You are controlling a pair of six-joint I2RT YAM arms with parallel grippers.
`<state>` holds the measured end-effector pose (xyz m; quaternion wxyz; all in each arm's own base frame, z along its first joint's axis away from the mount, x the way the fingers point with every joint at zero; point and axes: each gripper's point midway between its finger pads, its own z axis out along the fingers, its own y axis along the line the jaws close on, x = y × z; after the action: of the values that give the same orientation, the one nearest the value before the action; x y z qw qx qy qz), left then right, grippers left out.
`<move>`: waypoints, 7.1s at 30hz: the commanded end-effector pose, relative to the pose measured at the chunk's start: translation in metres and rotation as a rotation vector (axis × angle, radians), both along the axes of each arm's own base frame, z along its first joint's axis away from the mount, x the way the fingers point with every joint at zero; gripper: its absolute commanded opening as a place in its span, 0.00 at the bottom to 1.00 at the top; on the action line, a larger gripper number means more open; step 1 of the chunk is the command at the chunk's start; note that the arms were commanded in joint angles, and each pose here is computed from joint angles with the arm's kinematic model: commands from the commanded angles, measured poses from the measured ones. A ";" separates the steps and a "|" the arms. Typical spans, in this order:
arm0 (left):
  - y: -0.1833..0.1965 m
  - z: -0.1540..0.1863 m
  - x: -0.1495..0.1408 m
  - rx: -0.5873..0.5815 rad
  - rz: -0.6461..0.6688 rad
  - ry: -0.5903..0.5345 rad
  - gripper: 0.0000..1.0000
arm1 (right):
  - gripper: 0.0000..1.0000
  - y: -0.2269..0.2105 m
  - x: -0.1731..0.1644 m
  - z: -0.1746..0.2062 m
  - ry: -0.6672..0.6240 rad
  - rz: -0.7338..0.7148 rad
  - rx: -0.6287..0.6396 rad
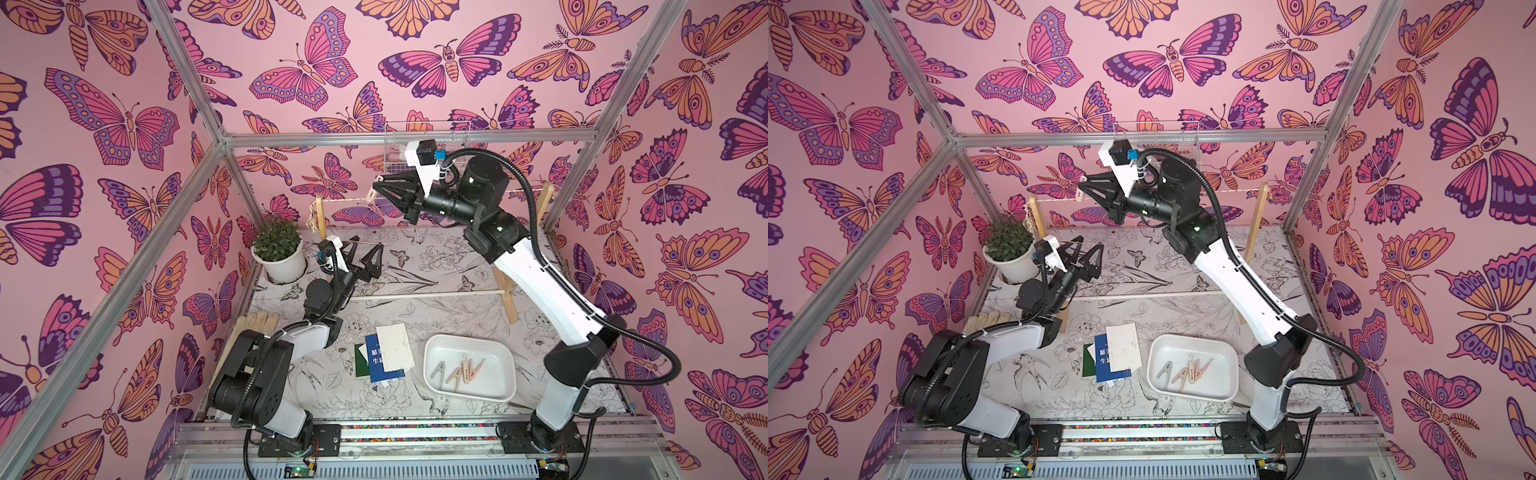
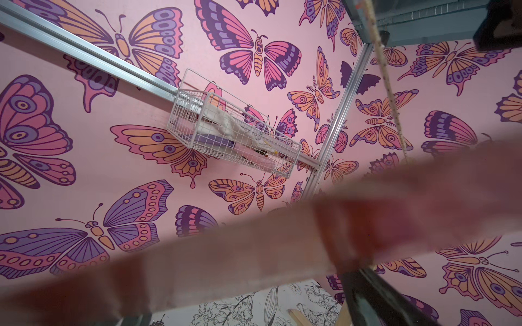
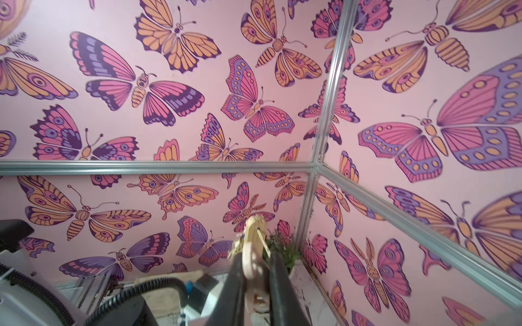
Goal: Remove the postcards from the strings
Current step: Remove the clamp from the clothesline, then place the clamp in the storage box, then place the postcard on the postcard, then adjust the clothesline at the center of the board, then reset both arms
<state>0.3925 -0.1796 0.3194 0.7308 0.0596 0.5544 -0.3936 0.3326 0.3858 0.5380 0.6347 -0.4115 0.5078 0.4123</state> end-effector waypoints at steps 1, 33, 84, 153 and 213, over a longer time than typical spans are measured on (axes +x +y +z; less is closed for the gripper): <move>-0.004 0.017 -0.020 -0.006 -0.039 -0.076 0.99 | 0.13 -0.030 0.002 -0.015 0.029 -0.164 -0.025; 0.009 -0.058 -0.181 0.107 -0.150 0.251 0.99 | 0.15 -0.198 -0.153 -0.391 1.081 -0.540 -0.431; 0.081 -0.025 -0.133 0.422 0.316 0.584 1.00 | 0.81 -0.242 -0.069 -0.269 0.658 -0.953 -0.200; 0.184 -0.229 -0.015 0.671 0.704 0.521 1.00 | 0.99 -0.412 0.055 -0.440 0.497 -1.502 -0.197; 0.189 -0.190 -0.015 0.625 0.671 0.533 1.00 | 0.99 -0.412 0.055 -0.440 0.503 -1.498 -0.196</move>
<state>0.3617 0.0102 0.1048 0.5375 -0.0126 0.8418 0.0484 0.3815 -0.0249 0.0855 0.5561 0.0836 0.8213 -0.0961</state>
